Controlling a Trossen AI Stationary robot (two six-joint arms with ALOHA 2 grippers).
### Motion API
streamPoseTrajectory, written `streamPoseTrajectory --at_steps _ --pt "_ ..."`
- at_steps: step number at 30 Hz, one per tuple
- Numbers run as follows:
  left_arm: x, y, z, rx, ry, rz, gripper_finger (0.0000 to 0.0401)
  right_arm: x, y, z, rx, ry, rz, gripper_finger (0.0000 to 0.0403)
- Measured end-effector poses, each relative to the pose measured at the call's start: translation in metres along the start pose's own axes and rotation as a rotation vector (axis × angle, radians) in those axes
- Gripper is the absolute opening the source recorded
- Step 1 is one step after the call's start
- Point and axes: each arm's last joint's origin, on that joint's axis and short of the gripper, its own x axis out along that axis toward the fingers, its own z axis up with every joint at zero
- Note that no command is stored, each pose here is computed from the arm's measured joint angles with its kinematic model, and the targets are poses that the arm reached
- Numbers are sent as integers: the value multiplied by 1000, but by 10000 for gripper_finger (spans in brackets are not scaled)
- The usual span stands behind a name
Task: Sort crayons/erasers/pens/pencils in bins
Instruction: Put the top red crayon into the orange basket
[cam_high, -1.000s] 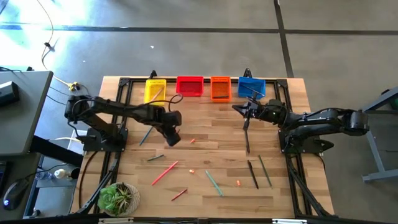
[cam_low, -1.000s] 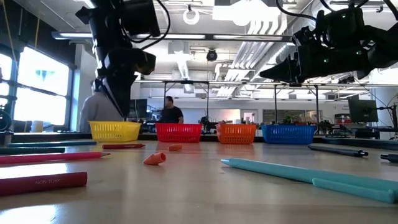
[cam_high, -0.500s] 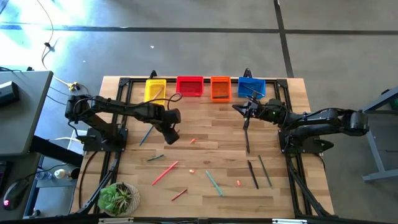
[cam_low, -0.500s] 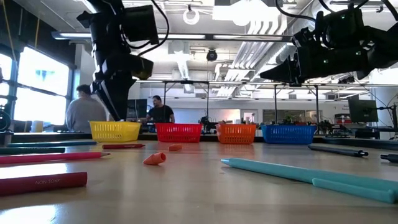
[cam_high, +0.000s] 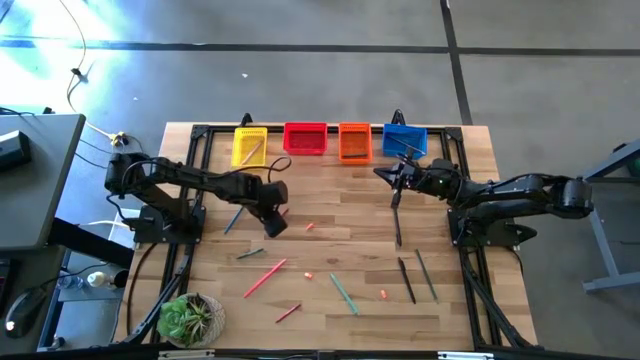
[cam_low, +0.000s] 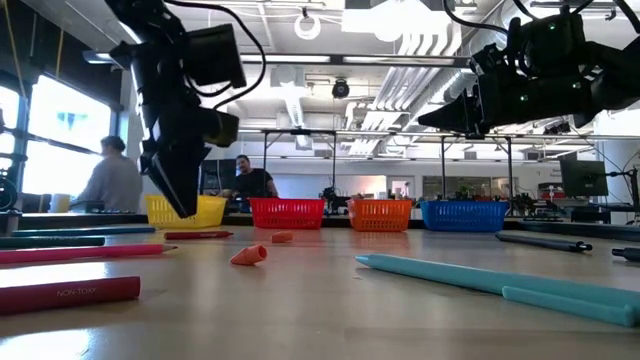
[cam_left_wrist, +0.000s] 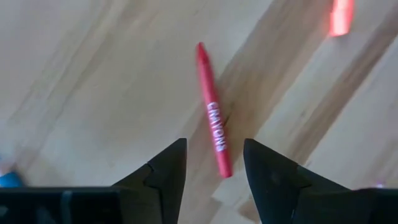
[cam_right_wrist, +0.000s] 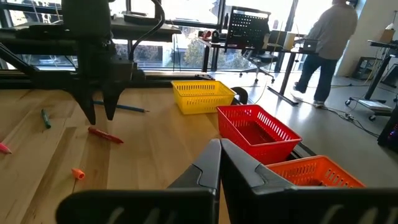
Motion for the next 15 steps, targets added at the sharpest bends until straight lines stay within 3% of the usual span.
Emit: streamPoseTrajectory --at_steps 7,15 --pt "9 0 0 -68 4 42 137 0 0 0 0 0 0 0" --pt "25 -13 -4 -43 25 51 131 0 0 0 0 1 0 0"
